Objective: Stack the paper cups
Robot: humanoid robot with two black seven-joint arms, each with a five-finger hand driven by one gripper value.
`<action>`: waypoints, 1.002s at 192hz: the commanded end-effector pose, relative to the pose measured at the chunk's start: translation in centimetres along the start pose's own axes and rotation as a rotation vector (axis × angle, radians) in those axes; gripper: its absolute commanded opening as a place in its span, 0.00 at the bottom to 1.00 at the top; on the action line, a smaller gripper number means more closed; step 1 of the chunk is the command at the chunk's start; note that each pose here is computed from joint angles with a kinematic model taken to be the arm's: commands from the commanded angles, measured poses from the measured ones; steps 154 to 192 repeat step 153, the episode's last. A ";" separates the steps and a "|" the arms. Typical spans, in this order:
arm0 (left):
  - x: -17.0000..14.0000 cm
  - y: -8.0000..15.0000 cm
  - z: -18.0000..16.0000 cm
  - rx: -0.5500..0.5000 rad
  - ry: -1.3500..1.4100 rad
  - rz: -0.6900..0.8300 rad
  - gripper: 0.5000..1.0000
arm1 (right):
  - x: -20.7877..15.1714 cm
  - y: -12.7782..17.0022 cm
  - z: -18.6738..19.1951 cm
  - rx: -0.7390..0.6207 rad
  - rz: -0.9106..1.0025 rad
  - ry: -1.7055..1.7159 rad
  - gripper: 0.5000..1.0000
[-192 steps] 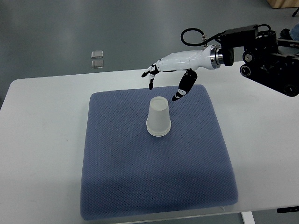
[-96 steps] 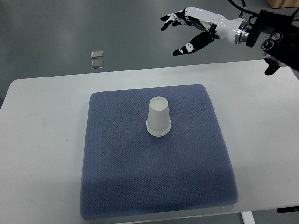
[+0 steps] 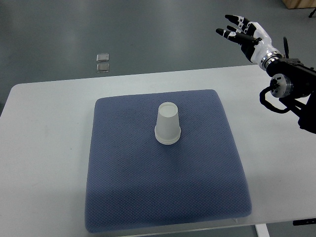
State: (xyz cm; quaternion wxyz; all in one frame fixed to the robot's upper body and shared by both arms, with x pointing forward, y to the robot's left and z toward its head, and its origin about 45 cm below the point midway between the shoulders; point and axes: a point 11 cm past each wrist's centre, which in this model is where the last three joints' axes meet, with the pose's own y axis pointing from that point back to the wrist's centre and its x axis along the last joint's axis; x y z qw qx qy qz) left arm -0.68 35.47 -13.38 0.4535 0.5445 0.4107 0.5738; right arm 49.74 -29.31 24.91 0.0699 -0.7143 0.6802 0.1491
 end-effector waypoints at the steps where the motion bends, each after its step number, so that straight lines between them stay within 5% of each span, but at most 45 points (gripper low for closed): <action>1: 0.0 0.0 0.0 0.000 0.000 0.000 1.00 | 0.2 0.4 1.9 -0.030 0.039 -0.119 0.82; 48: 0.0 0.0 0.0 0.000 0.000 0.000 1.00 | -1.8 0.7 4.2 -0.018 0.003 -0.224 0.82; 192: 0.0 0.0 0.0 0.000 0.000 0.000 1.00 | 0.0 1.6 5.3 -0.005 0.037 -0.192 0.82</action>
